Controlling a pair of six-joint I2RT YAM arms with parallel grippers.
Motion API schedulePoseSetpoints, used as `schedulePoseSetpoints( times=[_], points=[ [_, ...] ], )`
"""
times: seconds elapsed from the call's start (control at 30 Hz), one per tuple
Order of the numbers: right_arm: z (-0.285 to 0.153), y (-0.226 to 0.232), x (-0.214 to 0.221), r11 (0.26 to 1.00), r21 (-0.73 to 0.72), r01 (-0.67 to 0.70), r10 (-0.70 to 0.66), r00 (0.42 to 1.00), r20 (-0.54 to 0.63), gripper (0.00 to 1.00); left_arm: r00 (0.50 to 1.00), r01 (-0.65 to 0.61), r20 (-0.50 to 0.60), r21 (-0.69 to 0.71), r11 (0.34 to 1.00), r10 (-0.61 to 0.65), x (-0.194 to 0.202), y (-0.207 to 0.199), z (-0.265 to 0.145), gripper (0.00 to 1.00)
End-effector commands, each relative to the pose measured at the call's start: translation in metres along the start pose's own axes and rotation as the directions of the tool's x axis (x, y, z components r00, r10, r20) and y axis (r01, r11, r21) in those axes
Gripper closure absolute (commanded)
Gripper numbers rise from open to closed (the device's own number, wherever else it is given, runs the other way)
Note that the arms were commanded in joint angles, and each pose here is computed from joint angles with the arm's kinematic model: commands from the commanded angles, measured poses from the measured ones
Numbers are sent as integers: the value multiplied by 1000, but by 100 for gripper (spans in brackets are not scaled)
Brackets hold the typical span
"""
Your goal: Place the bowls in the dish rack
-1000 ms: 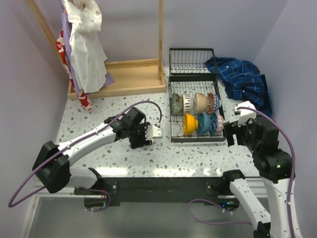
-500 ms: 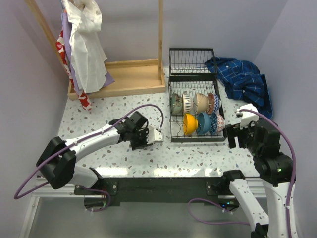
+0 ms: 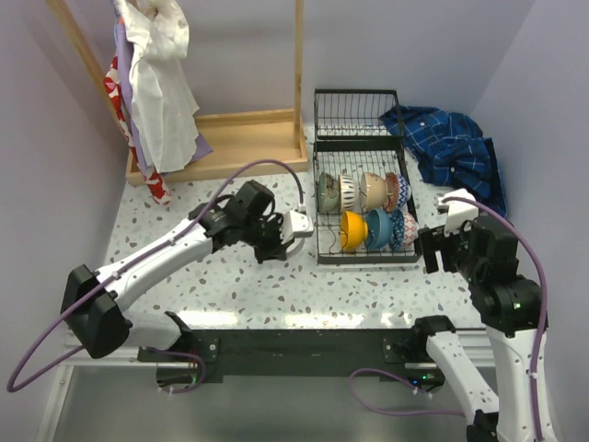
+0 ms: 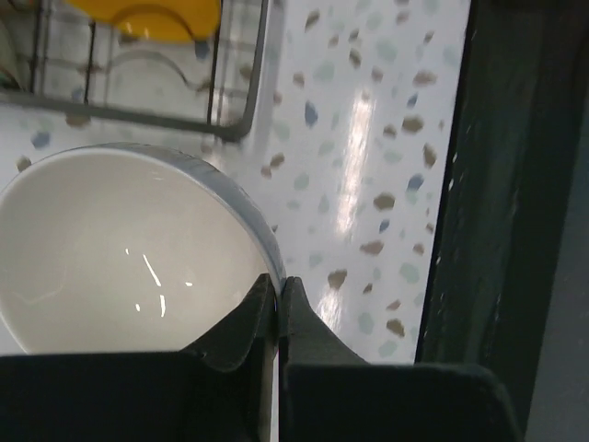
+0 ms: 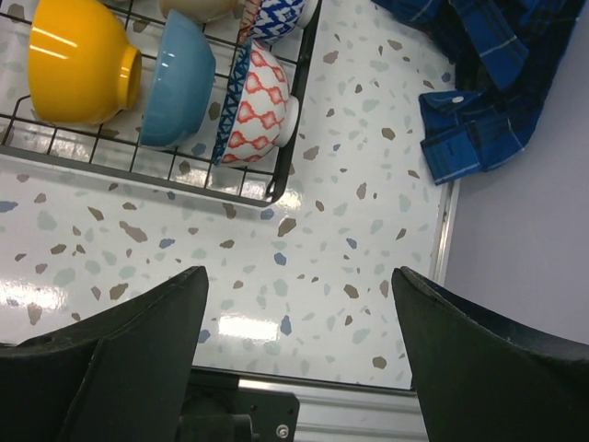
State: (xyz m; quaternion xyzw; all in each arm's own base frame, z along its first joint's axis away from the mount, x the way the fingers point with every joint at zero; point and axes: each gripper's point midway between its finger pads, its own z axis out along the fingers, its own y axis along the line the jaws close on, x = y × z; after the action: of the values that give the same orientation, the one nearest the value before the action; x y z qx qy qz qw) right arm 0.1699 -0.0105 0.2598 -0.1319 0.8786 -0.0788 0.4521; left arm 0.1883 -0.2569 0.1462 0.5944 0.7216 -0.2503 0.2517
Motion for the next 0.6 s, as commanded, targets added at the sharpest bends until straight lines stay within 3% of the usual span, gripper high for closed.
schedulePoseSetpoints(
  times=[0.0, 0.13, 0.23, 0.27, 0.3, 0.57],
  points=[
    [1, -1, -2, 1000, -7, -3, 3, 999, -33, 15, 910, 44, 405, 123, 991, -91, -125, -10, -28, 100],
    [6, 0, -3, 1000, -9, -18, 18, 998, -54, 15, 821, 203, 461, 315, 927, -337, -167, -6, -7, 100],
    [8, -2, -9, 1000, -3, -29, 29, 998, -48, 15, 725, 246, 525, 407, 879, -446, -195, 1, -5, 100],
    [11, -1, -10, 1000, -7, -24, 23, 998, -62, 16, 674, 322, 502, 462, 827, -542, -189, 0, 2, 100],
    [11, -5, -13, 1000, 4, -15, 15, 998, -62, 16, 613, 251, 605, 460, 851, -508, -209, 4, -13, 100],
    [26, -18, -10, 999, 41, -25, 31, 988, -154, 16, 345, 366, 618, 604, 708, -706, -224, 43, -11, 100]
  ],
)
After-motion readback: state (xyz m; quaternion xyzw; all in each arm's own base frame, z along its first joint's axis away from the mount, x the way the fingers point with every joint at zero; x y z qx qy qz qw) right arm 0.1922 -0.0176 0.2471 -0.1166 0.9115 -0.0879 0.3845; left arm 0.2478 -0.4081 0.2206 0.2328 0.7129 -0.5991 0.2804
